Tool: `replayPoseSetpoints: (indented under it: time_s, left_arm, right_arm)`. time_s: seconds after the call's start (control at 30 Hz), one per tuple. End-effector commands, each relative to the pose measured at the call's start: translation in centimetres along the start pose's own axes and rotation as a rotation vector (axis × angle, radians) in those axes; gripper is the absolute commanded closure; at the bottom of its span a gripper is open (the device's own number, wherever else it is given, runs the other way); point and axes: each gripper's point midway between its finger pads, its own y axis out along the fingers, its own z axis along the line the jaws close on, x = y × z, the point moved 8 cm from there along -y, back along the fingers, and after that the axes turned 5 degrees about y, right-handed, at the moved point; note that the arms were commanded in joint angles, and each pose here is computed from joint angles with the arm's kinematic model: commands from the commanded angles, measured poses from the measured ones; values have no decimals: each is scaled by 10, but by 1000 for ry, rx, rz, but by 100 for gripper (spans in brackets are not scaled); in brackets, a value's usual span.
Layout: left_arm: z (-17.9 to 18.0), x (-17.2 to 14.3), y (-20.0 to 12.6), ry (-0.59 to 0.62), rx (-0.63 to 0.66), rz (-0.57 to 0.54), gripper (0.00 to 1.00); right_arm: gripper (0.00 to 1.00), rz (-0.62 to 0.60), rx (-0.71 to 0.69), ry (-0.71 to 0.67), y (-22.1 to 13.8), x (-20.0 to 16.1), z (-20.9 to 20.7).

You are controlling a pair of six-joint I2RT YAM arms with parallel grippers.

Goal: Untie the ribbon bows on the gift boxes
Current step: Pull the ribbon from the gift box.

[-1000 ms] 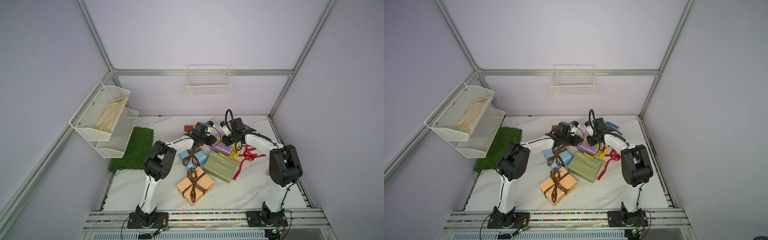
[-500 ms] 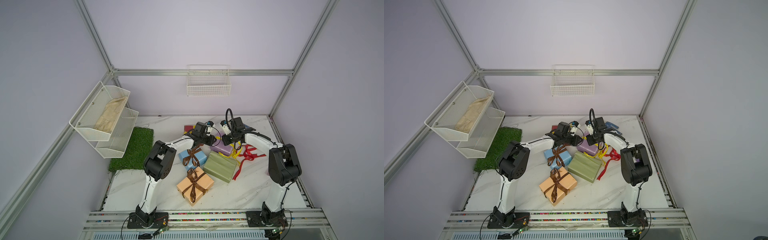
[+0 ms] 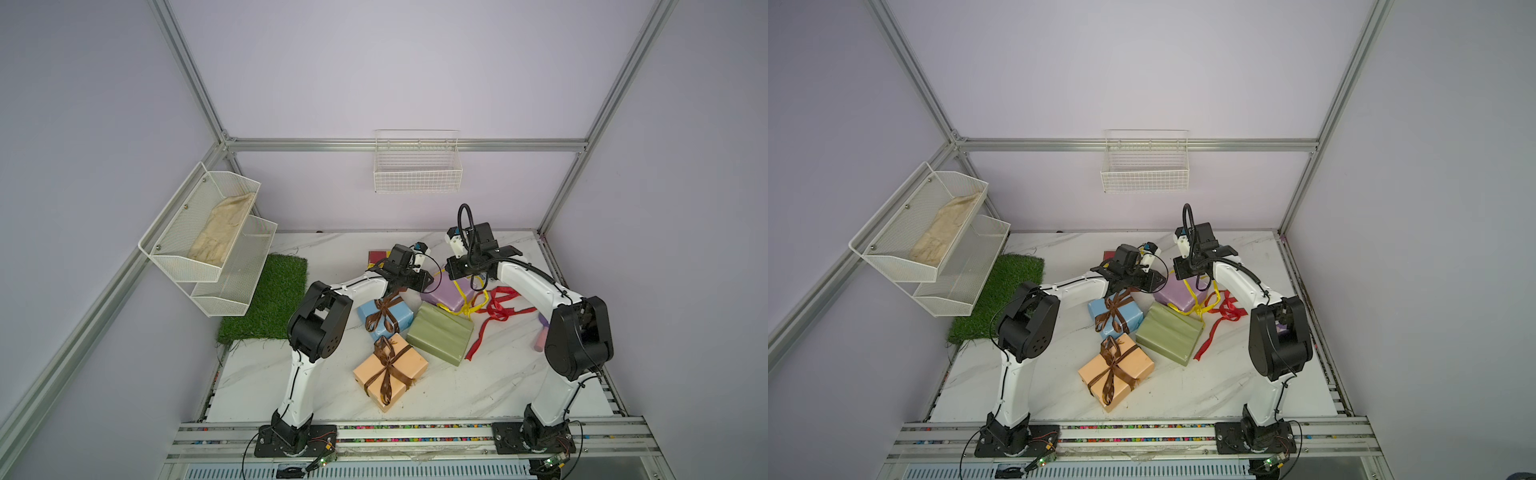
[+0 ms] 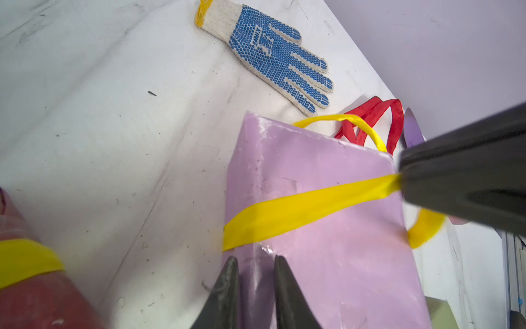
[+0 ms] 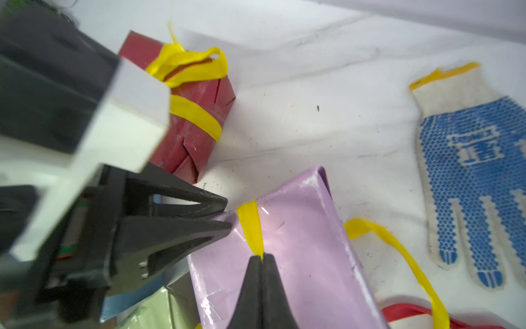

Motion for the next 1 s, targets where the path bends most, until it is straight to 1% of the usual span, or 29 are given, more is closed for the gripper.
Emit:
replayPoseSetpoints:
  time_s: [0.0, 0.33, 0.57, 0.8, 0.83, 0.97]
  left_arm:
    - [4, -7, -6, 6, 17, 19, 77]
    - [3, -6, -8, 3, 16, 10, 76]
    - [3, -7, -8, 2, 17, 9, 77]
    - [5, -9, -8, -3, 22, 9, 76]
    - [5, -9, -8, -2, 21, 9, 76]
    - [7, -10, -9, -11, 31, 9, 76]
  right_arm:
    - [100, -148, -4, -16, -47, 32, 12]
    - [100, -365, 43, -61, -124, 74, 34]
    - [100, -553, 42, -122, -191, 100, 50]
    - [100, -749, -20, -180, -251, 117, 59]
    - [100, -796, -36, -193, -261, 120, 60]
    - [100, -923, -74, -233, -298, 123, 65]
